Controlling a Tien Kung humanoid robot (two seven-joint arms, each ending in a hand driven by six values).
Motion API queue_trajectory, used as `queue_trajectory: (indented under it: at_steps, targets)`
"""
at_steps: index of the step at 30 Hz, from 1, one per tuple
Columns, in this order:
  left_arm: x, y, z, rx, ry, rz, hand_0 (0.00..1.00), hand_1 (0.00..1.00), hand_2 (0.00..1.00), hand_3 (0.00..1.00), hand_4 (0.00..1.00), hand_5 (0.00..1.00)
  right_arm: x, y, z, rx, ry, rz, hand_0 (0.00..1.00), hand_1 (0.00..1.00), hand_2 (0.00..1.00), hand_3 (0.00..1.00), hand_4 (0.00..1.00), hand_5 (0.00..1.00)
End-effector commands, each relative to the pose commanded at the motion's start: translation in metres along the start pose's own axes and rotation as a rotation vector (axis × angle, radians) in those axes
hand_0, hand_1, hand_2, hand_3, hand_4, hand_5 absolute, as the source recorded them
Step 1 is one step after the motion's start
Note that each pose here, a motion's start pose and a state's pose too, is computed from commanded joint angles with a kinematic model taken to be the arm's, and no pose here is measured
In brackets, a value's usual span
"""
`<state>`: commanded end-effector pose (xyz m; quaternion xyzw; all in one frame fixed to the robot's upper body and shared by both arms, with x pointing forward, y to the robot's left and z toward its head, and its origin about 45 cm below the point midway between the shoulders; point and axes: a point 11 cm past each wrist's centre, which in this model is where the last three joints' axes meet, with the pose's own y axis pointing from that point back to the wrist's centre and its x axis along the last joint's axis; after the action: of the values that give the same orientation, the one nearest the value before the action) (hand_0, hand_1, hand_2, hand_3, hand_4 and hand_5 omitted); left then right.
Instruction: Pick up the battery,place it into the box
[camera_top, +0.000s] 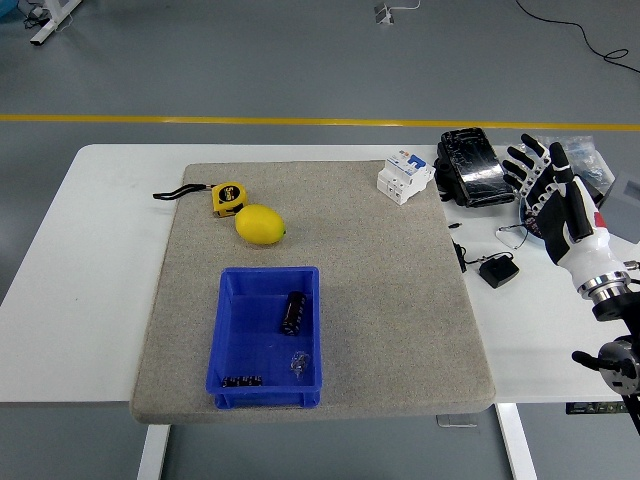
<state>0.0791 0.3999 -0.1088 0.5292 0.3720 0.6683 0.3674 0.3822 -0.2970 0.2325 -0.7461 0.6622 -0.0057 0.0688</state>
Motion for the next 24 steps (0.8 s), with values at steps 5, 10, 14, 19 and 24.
queue_trajectory:
  at_steps: [5,10,14,19,24]
  targets:
    - [0.0,0.0,0.003,-0.007,0.0,-0.001,0.612,0.634,0.706,0.63,0.714,0.609,0.011,0.005,-0.001,0.008,-0.005,0.042,0.937,0.877,0.894,0.942,0.998,0.998]
    - [0.0,0.0,0.005,-0.013,0.006,-0.001,0.612,0.634,0.706,0.63,0.714,0.609,0.018,0.007,-0.001,0.005,-0.008,0.064,0.937,0.877,0.894,0.942,0.998,0.998]
    - [-0.001,0.0,0.005,-0.014,0.01,-0.001,0.612,0.634,0.704,0.629,0.714,0.61,0.024,0.009,-0.001,0.01,-0.025,0.087,0.931,0.87,0.889,0.937,0.998,0.998]
    - [-0.001,0.0,0.004,-0.012,0.018,0.001,0.614,0.631,0.701,0.626,0.717,0.615,0.029,0.01,-0.004,0.023,-0.036,0.109,0.928,0.864,0.882,0.932,0.998,0.998]
    - [-0.003,0.001,0.002,-0.011,0.027,-0.002,0.613,0.631,0.702,0.627,0.714,0.613,0.029,0.009,-0.004,0.017,-0.026,0.105,0.925,0.86,0.881,0.926,0.998,0.998]
